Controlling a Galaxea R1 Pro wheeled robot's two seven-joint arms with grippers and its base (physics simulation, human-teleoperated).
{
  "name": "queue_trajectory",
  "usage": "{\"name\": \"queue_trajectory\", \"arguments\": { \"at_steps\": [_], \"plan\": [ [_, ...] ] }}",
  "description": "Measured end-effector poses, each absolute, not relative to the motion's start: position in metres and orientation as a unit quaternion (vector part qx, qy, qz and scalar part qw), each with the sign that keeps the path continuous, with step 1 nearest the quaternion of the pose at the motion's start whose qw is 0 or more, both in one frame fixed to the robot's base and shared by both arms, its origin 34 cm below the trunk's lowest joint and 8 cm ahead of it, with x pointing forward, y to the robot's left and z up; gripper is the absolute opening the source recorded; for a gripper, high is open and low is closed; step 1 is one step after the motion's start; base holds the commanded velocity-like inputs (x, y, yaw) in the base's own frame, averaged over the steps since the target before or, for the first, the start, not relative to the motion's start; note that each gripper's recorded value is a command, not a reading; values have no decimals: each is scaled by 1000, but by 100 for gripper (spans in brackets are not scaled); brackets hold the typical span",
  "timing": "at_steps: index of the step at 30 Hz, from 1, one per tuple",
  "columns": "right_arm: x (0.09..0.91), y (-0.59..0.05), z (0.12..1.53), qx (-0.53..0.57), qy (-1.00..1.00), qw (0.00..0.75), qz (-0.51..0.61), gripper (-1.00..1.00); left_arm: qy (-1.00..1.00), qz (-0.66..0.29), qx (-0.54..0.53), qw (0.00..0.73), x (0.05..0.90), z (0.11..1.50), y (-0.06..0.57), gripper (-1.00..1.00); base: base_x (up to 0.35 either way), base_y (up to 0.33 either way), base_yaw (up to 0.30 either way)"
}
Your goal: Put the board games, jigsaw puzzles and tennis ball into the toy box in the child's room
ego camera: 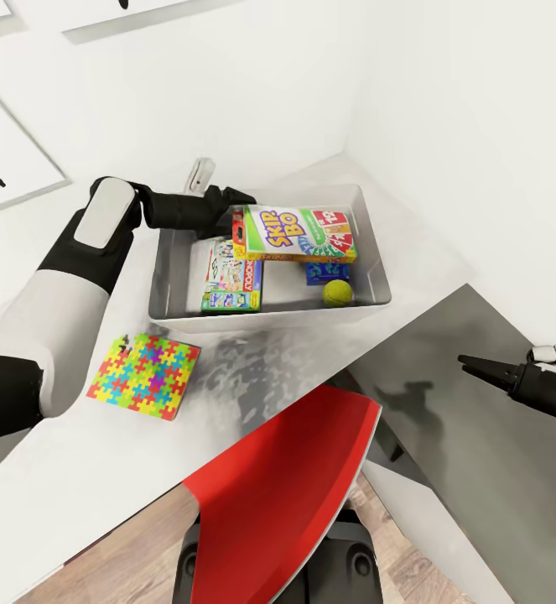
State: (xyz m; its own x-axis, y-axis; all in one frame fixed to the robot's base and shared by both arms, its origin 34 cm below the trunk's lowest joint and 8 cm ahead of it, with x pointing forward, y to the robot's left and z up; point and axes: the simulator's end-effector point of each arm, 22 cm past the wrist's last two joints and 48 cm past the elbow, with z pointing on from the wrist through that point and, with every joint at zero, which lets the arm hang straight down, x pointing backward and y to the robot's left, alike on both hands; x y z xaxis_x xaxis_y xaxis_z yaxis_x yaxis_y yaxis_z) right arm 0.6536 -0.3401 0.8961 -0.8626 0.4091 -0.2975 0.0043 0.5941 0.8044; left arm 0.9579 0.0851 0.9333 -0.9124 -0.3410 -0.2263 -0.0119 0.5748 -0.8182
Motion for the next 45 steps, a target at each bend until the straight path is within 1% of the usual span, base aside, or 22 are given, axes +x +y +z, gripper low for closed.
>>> {"name": "queue_trajectory", "arguments": {
  "at_steps": [19,40,45],
  "plan": [
    [653,-340,896,120,862,232,434,100,864,-453,-96,195,972,959,96,100,0,0,0],
    [654,-340,896,120,862,233,434,100,848,-482,-94,198,979,986,83,100,0,0,0],
    [654,-341,896,120,862,234,434,100,836,-503,-92,198,978,1000,74,100,-3,0,0]
  ]
}}
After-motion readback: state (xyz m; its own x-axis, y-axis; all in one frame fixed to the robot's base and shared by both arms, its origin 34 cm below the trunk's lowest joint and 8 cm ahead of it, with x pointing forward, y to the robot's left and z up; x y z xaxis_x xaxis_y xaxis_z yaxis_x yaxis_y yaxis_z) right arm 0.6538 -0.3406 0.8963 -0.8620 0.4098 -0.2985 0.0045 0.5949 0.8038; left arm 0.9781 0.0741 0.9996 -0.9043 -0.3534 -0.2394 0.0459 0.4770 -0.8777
